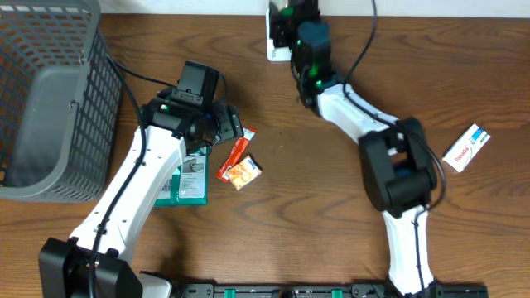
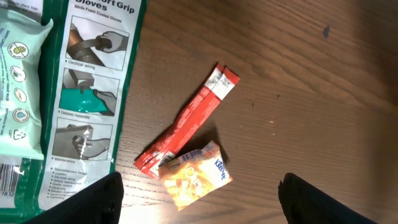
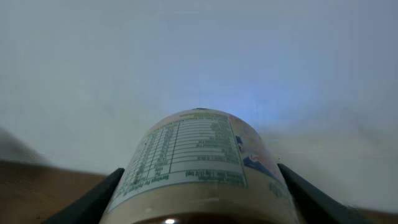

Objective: Scan the item barcode
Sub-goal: 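Lift the jar with the right gripper and hold it at the scanner, then carry the jar right toward the Panadol box at the table edge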

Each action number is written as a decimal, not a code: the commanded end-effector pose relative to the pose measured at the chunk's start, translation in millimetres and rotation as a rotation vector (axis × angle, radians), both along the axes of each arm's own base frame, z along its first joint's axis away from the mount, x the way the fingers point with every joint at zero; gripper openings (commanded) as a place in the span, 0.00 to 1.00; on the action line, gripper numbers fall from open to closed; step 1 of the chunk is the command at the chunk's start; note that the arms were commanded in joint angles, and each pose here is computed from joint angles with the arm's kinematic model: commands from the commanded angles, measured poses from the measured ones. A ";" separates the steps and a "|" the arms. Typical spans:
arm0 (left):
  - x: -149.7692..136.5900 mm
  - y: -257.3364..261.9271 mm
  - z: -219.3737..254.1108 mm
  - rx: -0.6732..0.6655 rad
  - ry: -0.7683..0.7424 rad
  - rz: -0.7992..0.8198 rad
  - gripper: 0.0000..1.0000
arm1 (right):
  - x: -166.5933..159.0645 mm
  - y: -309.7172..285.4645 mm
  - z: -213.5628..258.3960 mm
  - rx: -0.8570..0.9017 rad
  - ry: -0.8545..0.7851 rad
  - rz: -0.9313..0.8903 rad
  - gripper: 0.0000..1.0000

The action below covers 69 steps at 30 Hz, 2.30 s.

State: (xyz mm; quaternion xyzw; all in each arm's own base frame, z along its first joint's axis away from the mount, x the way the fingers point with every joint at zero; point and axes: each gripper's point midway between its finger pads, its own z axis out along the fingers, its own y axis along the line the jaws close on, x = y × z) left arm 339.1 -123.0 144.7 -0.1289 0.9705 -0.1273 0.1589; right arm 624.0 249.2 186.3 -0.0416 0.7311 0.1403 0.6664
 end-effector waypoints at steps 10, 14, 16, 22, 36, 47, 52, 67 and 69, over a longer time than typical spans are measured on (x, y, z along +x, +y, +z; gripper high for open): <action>-0.7 3.8 -4.0 0.019 0.008 -0.001 0.82 | 15.2 -15.1 -39.1 -0.024 -0.062 -0.036 0.01; -0.7 3.8 -4.1 0.019 0.008 -0.001 0.82 | 19.2 -21.5 -33.5 -0.017 -0.073 -0.047 0.01; -0.7 3.8 -4.0 0.019 0.008 -0.001 0.81 | 20.7 -21.4 -29.9 0.005 -0.076 -0.035 0.01; -0.7 3.8 -4.0 0.019 0.008 -0.001 0.82 | 25.8 -9.6 -17.8 0.024 -0.108 0.025 0.01; -0.7 3.8 -4.1 0.019 0.008 -0.001 0.82 | 22.6 -6.0 27.2 0.048 -0.171 0.053 0.01; -0.7 3.8 -4.1 0.019 0.008 -0.001 0.82 | -81.7 -35.0 164.2 -0.047 0.130 0.135 0.01; -0.7 3.8 -4.0 0.019 0.008 -0.001 0.82 | -145.5 -81.4 127.3 -0.142 0.468 0.094 0.01; -0.7 3.8 -4.0 0.019 0.008 -0.001 0.82 | -228.0 -238.3 -56.3 -0.105 1.205 -0.231 0.01; -0.7 3.8 -4.0 0.019 0.008 -0.001 0.82 | -237.6 -256.0 -76.7 -0.085 1.263 -0.269 0.01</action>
